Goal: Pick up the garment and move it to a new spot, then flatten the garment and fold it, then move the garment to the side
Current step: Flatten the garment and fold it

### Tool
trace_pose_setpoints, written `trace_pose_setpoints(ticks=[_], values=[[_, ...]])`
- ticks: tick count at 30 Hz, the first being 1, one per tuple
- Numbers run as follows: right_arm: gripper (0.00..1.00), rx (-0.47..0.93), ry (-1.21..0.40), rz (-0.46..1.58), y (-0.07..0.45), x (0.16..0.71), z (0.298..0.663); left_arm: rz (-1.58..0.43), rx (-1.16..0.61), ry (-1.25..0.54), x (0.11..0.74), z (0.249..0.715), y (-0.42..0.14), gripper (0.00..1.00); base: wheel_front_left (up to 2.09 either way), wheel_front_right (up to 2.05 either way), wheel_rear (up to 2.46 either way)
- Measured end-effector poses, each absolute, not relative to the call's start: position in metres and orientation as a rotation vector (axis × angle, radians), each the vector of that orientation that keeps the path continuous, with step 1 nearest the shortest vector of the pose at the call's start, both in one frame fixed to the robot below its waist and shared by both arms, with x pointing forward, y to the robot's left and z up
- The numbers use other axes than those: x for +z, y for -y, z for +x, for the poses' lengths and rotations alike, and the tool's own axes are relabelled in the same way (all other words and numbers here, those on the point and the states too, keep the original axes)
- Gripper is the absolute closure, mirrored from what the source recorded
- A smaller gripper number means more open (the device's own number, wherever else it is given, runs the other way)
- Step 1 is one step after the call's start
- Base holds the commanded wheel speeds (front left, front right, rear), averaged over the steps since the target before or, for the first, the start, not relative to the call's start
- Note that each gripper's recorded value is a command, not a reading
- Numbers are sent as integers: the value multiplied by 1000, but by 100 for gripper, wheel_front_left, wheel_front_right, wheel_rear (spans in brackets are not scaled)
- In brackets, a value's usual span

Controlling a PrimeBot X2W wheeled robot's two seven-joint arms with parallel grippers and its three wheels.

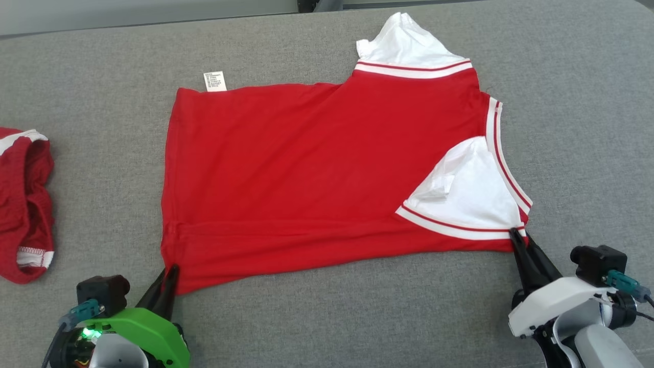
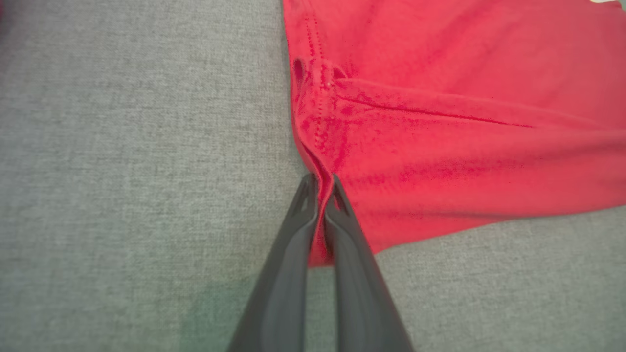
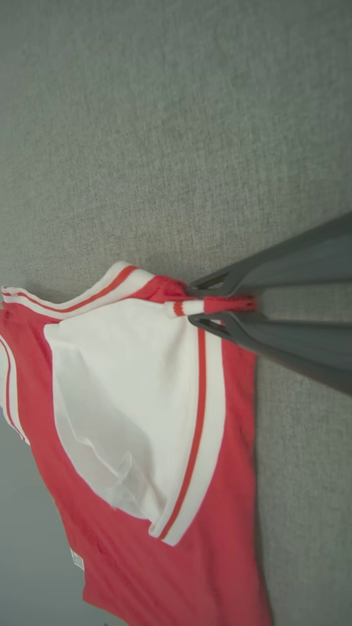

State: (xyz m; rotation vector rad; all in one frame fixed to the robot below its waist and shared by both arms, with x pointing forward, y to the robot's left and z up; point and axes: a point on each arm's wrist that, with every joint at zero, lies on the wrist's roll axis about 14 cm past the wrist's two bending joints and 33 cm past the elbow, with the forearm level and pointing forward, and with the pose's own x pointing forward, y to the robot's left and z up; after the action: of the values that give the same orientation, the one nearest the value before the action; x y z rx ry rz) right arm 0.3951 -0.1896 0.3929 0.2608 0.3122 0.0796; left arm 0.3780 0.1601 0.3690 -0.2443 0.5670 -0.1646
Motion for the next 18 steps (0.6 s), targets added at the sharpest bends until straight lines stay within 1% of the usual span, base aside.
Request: trace_pose_setpoints(ticks=[8, 12, 13, 14, 16, 18], values=[[100, 74, -432, 284, 192, 387, 357, -223, -138, -625, 380, 357, -179, 100, 0, 0, 0], [100, 60, -462, 299, 190, 385, 348, -228, -104, -652, 378, 347, -182, 100, 0, 0, 0], [71, 50, -458, 305, 191, 385, 348, -235, -102, -655, 378, 346, -181, 73, 0, 0, 0], [0, 49, -460, 304, 191, 385, 348, -241, -99, -661, 376, 345, -178, 0, 0, 0, 0], [0, 43, -448, 289, 193, 387, 350, -264, -94, -649, 377, 345, -171, 0, 0, 0, 0], [0, 42, -426, 261, 197, 392, 355, -281, -46, -583, 384, 351, -174, 0, 0, 0, 0]])
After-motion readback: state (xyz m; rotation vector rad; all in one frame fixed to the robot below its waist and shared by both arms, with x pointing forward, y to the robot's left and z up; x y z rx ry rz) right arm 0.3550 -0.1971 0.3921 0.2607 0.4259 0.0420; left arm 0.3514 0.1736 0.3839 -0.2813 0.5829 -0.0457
